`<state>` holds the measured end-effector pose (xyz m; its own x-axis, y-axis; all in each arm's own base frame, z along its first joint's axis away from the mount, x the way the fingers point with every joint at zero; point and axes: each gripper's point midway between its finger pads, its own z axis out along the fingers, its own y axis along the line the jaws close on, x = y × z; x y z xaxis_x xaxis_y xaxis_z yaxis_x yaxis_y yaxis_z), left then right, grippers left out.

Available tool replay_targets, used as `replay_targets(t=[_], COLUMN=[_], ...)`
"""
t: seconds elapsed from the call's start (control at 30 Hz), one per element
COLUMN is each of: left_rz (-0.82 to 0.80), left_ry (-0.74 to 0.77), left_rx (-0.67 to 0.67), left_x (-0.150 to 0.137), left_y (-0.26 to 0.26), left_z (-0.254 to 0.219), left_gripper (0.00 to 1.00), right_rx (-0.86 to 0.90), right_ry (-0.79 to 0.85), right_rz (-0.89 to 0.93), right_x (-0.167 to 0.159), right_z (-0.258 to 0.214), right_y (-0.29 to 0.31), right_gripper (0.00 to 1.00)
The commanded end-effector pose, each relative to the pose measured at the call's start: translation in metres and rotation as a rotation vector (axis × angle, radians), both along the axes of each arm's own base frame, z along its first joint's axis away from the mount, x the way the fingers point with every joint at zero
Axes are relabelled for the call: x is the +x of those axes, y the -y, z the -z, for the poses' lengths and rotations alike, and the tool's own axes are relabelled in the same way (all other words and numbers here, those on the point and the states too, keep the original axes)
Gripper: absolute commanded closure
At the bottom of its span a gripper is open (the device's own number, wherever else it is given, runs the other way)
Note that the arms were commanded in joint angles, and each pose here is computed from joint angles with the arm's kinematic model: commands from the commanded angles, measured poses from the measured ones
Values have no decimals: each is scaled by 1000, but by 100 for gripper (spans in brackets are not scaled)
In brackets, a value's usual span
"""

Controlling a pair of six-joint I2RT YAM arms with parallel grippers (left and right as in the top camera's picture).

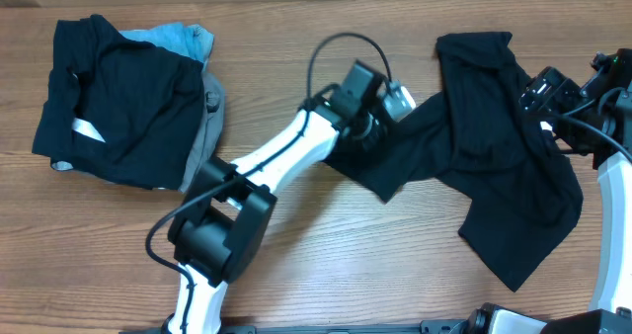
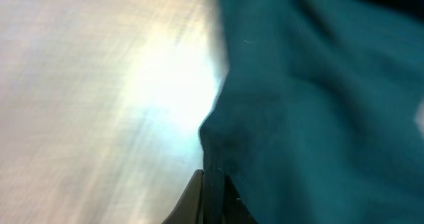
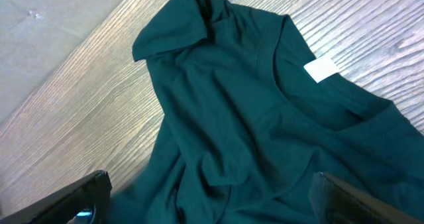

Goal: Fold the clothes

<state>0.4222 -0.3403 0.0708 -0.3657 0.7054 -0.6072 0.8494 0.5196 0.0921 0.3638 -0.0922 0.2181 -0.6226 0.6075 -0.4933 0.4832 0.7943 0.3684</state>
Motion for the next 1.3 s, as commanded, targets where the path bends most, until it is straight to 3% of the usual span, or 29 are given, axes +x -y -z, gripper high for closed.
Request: replay_targets(t=[0.0, 0.1, 0.23, 0.5, 0.53, 0.63, 0.67, 0.77, 0.87, 1.03, 1.17, 1.27], left_rz=[-247, -342, -342, -519, -566, -642, -662, -668, -661, -440, -334, -313], left_ry=[143, 196, 224, 353, 357, 358, 336, 260, 123, -297, -379, -294], left_rx=[-3, -84, -167, -163, -190, -258, -269, -227, -139, -44, 41, 169], left_x=[72, 106, 124, 162, 167, 174, 173, 156, 119, 15, -29, -40], left_y=[-52, -82, -97, -154, -162, -172, -174, -176, -181, -152, -129, -120], left_z=[-32, -50, -64, -85, -89, -97, -98, -94, -89, -47, -11, 14], left_gripper=[96, 96, 96, 96, 87, 6, 0, 0, 0, 0, 0, 0], right_rx=[-6, 1, 9, 14, 15, 15, 15, 13, -3, -12, -14, -11], right_ry=[5, -13, -35, -52, -52, -52, -53, -54, -47, -22, -15, -14], right_rz=[-9, -8, -9, -9, -9, -9, -9, -12, -29, -30, -30, -32], right_x=[0, -4, -8, -11, -11, -11, -12, -12, -11, -5, -4, -4], right_z=[-3, 0, 3, 6, 6, 6, 6, 6, 5, 1, 0, 0], right_y=[-1, -2, -4, -5, -5, -5, -5, -5, -5, -3, -3, -3], right_gripper=[0, 0, 0, 0, 0, 0, 0, 0, 0, 0, 0, 0])
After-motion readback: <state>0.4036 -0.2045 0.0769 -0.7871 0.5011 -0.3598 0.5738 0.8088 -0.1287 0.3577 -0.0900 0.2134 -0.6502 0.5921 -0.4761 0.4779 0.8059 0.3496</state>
